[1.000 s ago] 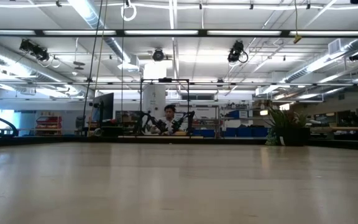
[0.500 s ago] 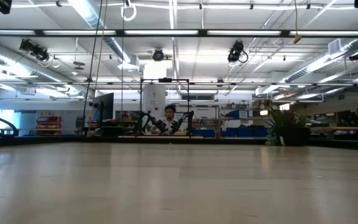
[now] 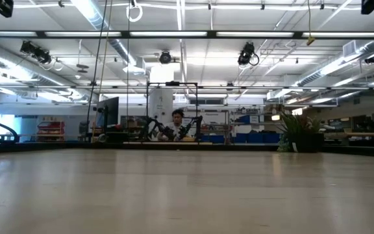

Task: Nest measuring cups in basket
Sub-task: Return to Home Position

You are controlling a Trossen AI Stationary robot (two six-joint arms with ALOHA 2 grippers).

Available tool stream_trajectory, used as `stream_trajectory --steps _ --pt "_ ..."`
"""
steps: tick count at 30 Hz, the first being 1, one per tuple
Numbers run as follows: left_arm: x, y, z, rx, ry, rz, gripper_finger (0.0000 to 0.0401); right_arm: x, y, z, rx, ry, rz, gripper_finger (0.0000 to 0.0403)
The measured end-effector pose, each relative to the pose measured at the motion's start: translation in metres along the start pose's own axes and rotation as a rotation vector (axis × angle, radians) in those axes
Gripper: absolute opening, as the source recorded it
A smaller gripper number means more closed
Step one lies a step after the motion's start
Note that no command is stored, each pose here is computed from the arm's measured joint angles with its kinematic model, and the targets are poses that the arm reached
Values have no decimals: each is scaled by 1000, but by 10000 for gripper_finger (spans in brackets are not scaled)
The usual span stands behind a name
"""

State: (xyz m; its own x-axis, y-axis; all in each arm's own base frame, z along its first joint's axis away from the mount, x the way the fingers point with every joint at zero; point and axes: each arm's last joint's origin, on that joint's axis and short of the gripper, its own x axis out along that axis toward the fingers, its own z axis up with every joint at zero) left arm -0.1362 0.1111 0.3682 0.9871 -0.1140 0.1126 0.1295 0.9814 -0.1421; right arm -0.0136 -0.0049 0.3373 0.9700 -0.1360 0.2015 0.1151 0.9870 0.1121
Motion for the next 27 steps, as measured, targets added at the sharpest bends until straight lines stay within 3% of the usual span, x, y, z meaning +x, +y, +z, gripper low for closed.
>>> stream_trajectory --steps 12,20,27 --pt "67 -34 -17 32 -4 3 188 48 3 -63 27 -48 27 17" --pt "116 -58 -55 89 78 -18 188 63 4 -95 43 -107 65 17" --pt "153 -75 -93 70 85 -47 188 68 3 -116 68 -80 65 17"
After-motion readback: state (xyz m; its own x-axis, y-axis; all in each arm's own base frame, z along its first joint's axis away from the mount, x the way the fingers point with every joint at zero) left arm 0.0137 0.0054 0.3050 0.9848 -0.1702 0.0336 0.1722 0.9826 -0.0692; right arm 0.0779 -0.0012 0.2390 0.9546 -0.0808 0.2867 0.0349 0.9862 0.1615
